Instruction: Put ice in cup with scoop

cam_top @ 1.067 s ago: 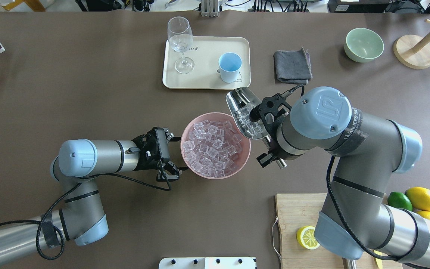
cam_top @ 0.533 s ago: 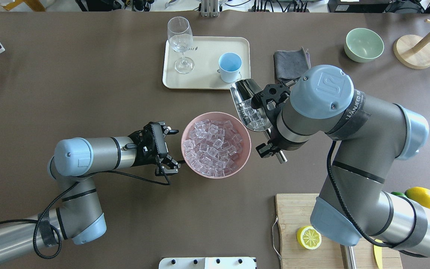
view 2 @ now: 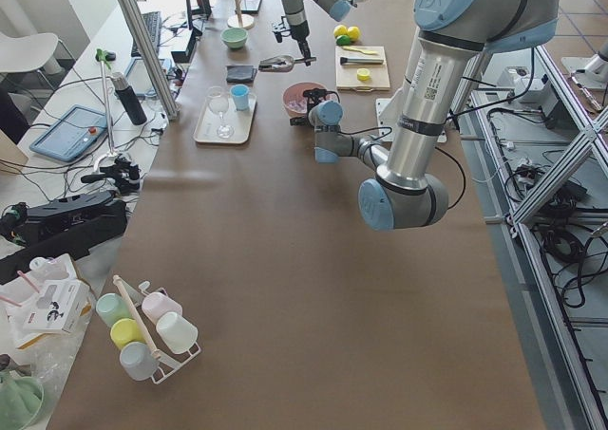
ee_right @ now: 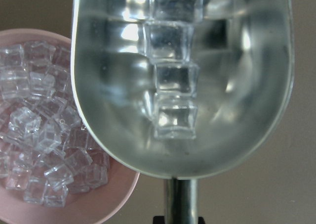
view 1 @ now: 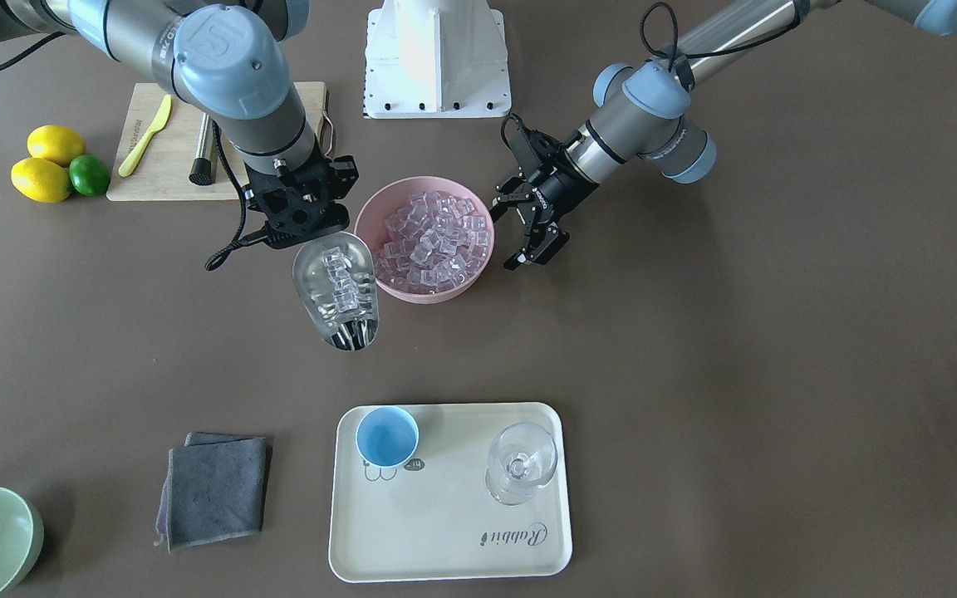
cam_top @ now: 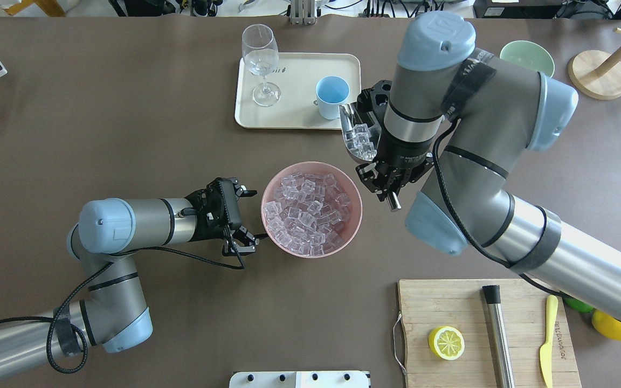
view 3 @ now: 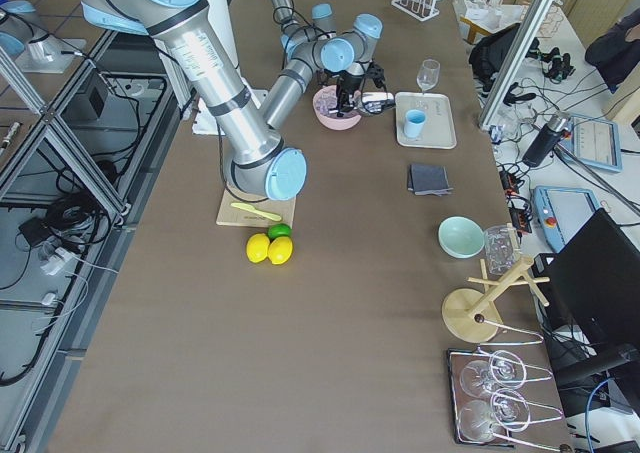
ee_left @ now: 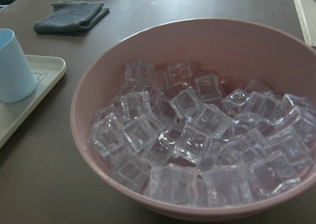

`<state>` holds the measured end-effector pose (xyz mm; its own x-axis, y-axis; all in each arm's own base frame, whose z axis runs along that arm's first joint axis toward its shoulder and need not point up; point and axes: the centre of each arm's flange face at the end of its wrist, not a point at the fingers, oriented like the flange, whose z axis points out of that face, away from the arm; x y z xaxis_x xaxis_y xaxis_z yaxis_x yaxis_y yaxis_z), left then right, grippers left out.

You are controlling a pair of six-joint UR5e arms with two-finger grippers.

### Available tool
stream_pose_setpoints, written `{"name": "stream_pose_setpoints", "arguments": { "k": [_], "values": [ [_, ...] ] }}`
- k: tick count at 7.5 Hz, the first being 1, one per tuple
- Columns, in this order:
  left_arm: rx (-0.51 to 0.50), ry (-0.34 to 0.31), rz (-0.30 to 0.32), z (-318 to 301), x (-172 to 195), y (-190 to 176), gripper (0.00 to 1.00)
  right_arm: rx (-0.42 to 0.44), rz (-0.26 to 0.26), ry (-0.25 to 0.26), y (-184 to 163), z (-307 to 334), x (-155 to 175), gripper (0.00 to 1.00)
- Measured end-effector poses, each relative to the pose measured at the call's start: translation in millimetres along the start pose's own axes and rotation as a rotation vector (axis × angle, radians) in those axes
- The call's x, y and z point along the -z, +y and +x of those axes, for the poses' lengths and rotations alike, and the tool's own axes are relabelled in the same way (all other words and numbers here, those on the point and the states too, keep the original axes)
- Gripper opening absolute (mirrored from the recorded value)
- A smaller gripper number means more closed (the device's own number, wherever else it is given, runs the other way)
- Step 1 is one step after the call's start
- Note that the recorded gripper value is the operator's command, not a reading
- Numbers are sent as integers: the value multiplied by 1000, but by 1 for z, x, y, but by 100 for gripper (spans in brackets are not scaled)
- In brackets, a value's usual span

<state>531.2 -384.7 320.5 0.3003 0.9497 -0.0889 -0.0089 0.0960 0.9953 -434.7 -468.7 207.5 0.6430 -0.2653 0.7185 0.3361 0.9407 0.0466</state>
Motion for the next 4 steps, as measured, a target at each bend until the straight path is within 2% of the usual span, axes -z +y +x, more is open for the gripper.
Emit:
{"name": "stream_pose_setpoints", "arguments": {
  "k": [1,2,4],
  "values": [
    [0,27,-3,-1,3,1,99,-72,-82,-69,-31,7,4,0],
    [2,50,-10,-8,11,3,99,-132,-141,-126,-60,11,9,0],
    [13,86,-44,-27,38,7,99,-210,-197,-181,-110,6,22,0]
  ]
}}
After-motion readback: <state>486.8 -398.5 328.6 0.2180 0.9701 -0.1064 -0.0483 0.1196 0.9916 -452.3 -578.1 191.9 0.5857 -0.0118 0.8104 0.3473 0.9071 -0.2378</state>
